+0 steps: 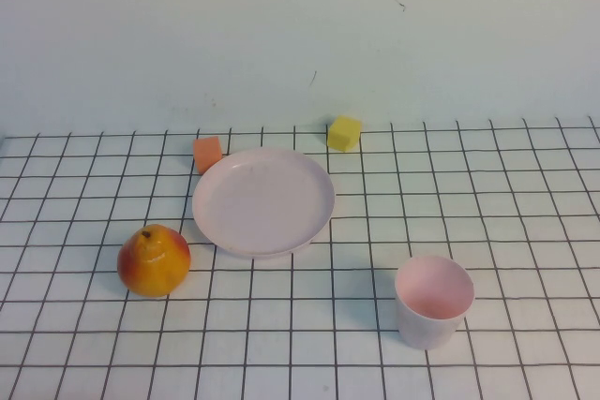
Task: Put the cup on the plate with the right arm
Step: Pick up the cup from the table
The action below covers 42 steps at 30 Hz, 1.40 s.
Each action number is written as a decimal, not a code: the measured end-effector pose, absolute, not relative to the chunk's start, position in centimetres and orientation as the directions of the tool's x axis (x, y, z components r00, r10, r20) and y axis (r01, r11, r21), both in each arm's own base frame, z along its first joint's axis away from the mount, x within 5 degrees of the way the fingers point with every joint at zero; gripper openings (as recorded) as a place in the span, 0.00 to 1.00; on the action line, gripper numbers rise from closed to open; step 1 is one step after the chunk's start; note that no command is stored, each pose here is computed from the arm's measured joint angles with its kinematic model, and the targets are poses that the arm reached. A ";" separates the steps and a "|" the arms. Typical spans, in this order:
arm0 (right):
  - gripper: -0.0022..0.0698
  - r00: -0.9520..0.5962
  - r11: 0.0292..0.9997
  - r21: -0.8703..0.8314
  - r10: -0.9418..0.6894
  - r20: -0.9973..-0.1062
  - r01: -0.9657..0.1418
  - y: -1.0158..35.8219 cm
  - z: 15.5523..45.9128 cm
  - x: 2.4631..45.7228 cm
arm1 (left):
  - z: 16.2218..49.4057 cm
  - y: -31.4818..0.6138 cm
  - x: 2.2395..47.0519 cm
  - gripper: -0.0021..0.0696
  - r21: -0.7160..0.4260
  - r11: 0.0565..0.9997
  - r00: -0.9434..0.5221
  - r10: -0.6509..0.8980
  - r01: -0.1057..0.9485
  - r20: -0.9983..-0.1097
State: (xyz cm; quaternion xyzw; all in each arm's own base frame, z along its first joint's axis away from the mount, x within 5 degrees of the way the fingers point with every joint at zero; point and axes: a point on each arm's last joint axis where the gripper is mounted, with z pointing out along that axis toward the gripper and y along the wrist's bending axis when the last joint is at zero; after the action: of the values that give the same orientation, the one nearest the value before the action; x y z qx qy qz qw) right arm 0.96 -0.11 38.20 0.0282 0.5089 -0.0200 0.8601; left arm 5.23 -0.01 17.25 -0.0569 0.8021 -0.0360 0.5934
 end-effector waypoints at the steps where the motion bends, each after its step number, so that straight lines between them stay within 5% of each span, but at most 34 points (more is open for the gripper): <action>1: 0.03 0.439 0.997 0.035 -0.001 -0.898 0.073 -0.2 38.9 1.2 | 17.3 0.0 5.2 0.03 -0.125 0.991 -0.289 -0.134 -0.049 -0.948; 21: 0.03 0.252 0.996 0.044 0.024 -0.967 0.078 -0.7 40.2 7.3 | 17.3 0.0 5.2 0.03 -0.125 0.991 -0.289 -0.134 -0.049 -0.948; 34: 0.03 -0.076 0.995 -0.024 -0.016 -0.997 0.098 -1.1 39.1 11.8 | 17.3 0.0 5.2 0.03 -0.125 0.991 -0.289 -0.134 -0.049 -0.948; 38: 0.03 -0.278 0.993 -0.118 -0.106 -0.955 0.027 -0.7 40.8 13.9 | 17.3 0.0 5.2 0.03 -0.125 0.991 -0.289 -0.134 -0.049 -0.948; 42: 0.03 -0.505 0.973 -0.162 -0.225 -0.833 -0.167 0.2 40.4 17.0 | 17.3 0.0 5.2 0.02 -0.125 0.991 -0.289 -0.134 -0.049 -0.948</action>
State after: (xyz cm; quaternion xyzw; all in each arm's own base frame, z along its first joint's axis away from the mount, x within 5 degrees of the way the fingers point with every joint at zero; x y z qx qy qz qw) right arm 17.02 0.19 40.41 -0.1129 0.8670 -0.0302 0.4844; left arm 5.23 -0.01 17.25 -0.0569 0.8021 -0.0360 0.5934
